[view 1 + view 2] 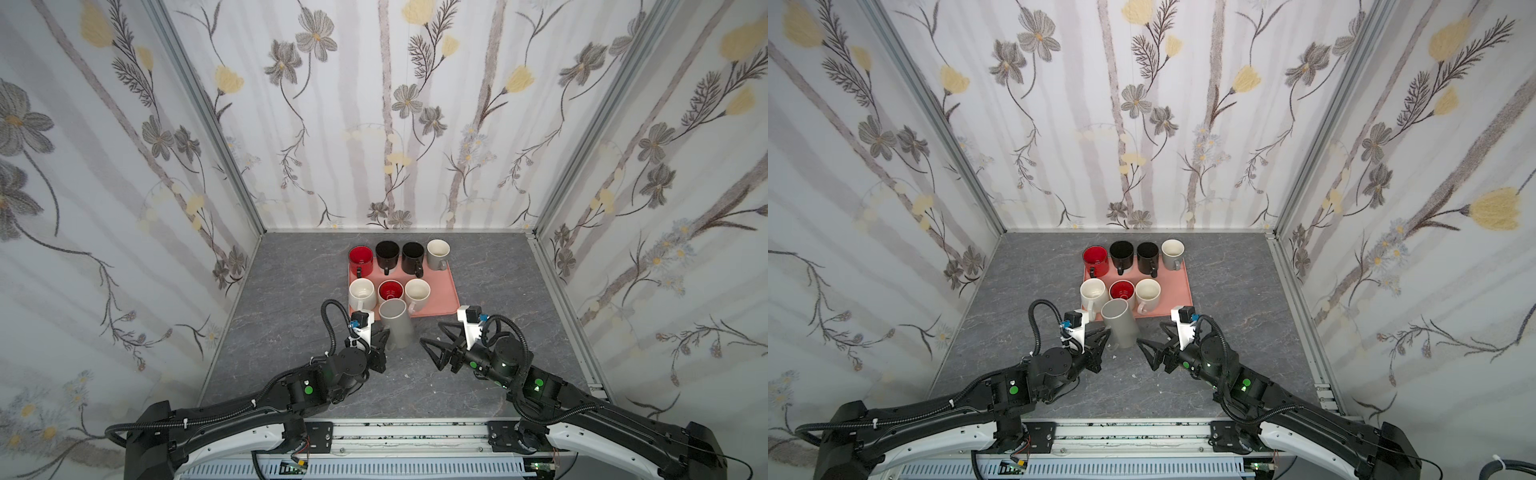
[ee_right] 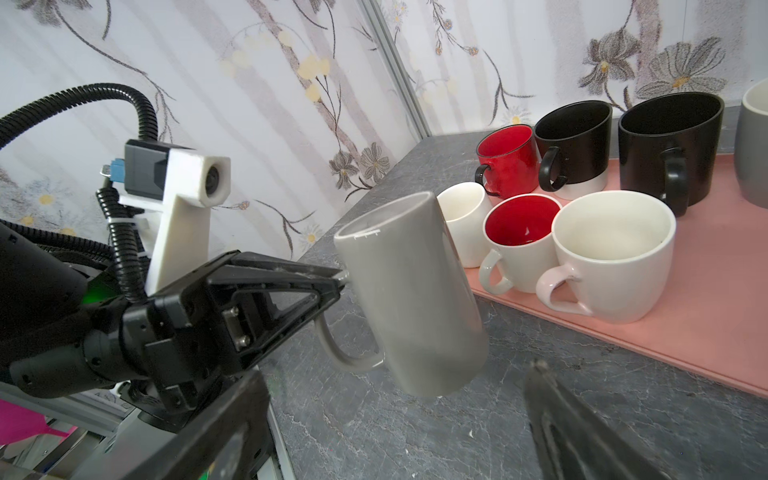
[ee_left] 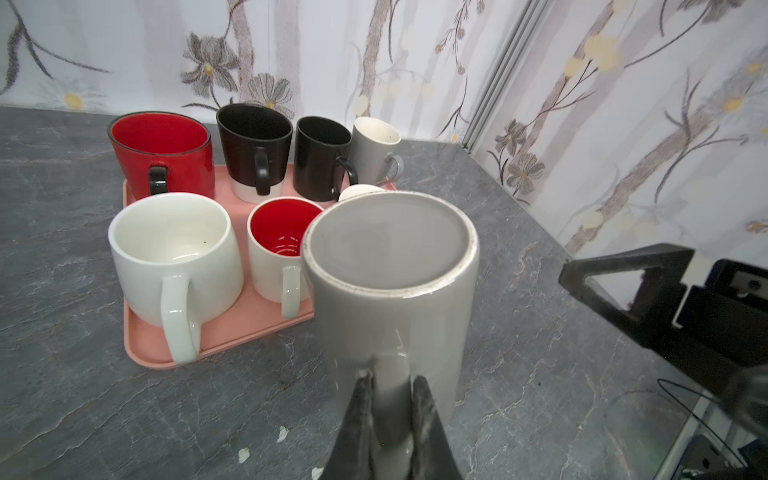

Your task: Turn the mug right side up

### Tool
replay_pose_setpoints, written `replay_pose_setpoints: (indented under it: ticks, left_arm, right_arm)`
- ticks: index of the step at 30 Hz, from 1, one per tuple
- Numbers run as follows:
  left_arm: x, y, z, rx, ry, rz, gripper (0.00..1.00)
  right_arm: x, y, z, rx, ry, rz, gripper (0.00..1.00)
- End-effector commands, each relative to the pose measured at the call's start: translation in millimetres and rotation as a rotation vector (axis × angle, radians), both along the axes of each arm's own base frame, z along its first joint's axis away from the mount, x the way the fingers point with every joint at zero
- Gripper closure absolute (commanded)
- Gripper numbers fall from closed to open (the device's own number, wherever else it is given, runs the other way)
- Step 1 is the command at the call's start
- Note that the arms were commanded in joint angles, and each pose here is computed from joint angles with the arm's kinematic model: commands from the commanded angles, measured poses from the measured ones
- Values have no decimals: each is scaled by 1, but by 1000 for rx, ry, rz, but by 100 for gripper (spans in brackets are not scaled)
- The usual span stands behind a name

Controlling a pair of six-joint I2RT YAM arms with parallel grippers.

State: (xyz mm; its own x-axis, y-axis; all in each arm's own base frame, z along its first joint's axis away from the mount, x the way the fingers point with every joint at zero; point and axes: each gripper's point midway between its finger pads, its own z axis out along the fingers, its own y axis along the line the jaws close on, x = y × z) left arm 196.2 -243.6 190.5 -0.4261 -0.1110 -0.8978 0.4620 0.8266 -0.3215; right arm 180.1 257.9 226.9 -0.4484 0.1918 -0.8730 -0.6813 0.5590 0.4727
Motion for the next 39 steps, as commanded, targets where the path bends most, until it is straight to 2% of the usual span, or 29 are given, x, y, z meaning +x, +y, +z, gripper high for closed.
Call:
replay_pose_setpoints:
  ticks: [1,6,10,15,23,27,31,36,39]
  left_arm:
    - [-2,-10,-2,-6,10,-21,100]
    - [-16,-18,-49,109,96,-72,100]
    - [-31,-20,-63,157,89,-86,100]
    - [-43,-18,-93,215,164,-99,100]
    - [-48,-10,-103,287,232,-79,100]
    - [-51,-7,-108,307,287,-66,81]
    - [-55,-3,-115,321,339,-58,78]
    - [-51,3,-115,340,367,-21,65]
    - [-49,2,-114,338,392,-17,63]
  right_arm:
    - [7,-7,-5,-30,5,-55,6]
    - [8,-13,-20,-45,34,-81,7]
    - [7,-14,-23,-50,33,-84,7]
    - [8,-14,-23,-60,28,-81,6]
    - [7,-16,-24,-68,24,-86,6]
    - [7,-17,-20,-65,16,-87,6]
    - [7,-17,-21,-68,16,-86,6]
    - [7,-17,-20,-70,13,-85,5]
    - [7,-17,-20,-70,13,-86,5]
